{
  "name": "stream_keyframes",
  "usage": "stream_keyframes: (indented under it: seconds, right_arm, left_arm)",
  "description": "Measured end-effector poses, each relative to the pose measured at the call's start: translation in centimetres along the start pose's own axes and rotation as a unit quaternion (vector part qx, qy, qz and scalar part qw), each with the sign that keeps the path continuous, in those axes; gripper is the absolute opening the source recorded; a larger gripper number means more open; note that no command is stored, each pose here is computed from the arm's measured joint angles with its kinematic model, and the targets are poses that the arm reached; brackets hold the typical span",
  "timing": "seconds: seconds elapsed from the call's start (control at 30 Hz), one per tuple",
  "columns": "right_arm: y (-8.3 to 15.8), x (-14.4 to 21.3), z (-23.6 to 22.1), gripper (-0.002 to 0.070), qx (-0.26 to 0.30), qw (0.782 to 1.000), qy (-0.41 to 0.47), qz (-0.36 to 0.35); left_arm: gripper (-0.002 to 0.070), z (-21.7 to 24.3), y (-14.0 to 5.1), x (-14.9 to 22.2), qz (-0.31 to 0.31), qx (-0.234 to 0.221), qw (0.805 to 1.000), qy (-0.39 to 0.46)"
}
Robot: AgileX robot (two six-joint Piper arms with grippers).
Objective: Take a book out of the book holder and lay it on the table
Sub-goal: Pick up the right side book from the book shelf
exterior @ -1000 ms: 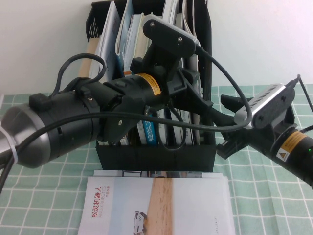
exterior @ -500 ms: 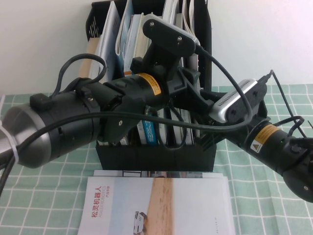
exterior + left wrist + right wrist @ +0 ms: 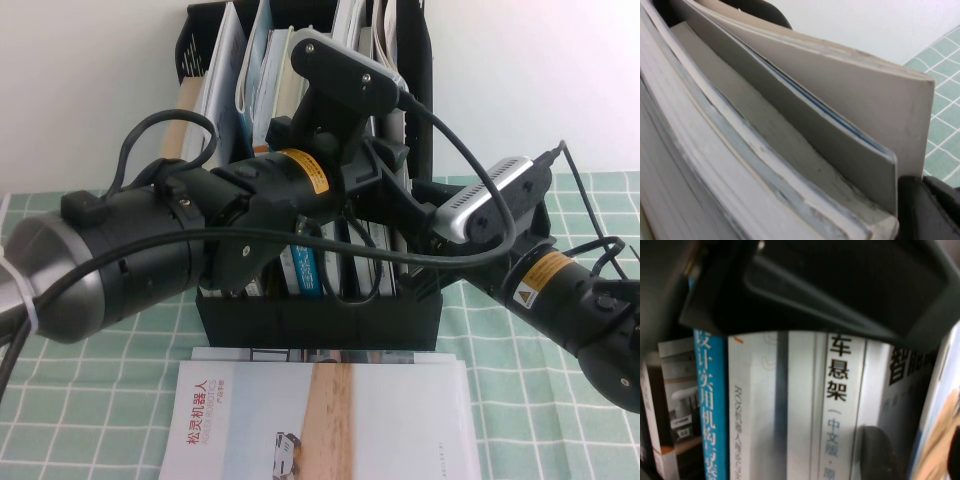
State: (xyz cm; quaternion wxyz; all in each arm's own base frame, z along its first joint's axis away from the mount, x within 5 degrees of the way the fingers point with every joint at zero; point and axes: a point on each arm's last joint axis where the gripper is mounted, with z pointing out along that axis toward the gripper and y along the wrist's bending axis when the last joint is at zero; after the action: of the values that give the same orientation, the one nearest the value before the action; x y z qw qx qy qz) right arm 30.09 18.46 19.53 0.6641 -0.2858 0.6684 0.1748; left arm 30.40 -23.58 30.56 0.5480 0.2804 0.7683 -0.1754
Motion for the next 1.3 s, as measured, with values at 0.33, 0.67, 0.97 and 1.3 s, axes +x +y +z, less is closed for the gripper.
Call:
stream_keyframes:
  seconds: [0.33, 0.67, 0.97, 1.3]
  right_arm:
    - [-0.3, 0.3, -0.1, 0.0278, 0.021, 1.0, 0.009, -0.003]
    - [-0.8, -0.2, 0.2, 0.0233, 0.041, 0.999, 0.002, -0.026]
    - [-0.8, 1.2, 1.3, 0.0211, 0.038, 0.999, 0.022, -0.019]
    - [-0.7, 2.3, 1.1, 0.0014, 0.044, 0.998, 0.032, 0.007]
  left_arm:
    - [-0.0003, 0.0, 0.0, 0.0, -0.002, 0.0, 1.0, 0.0]
    - [-0.0003, 0.0, 0.0, 0.0, -0.009, 0.0, 1.0, -0.002]
    - [-0.0003, 0.0, 0.1, -0.1, -0.014, -0.002, 1.0, -0.005]
    - [-0.0003, 0.1, 0.1, 0.0, -0.014, -0.002, 1.0, -0.004]
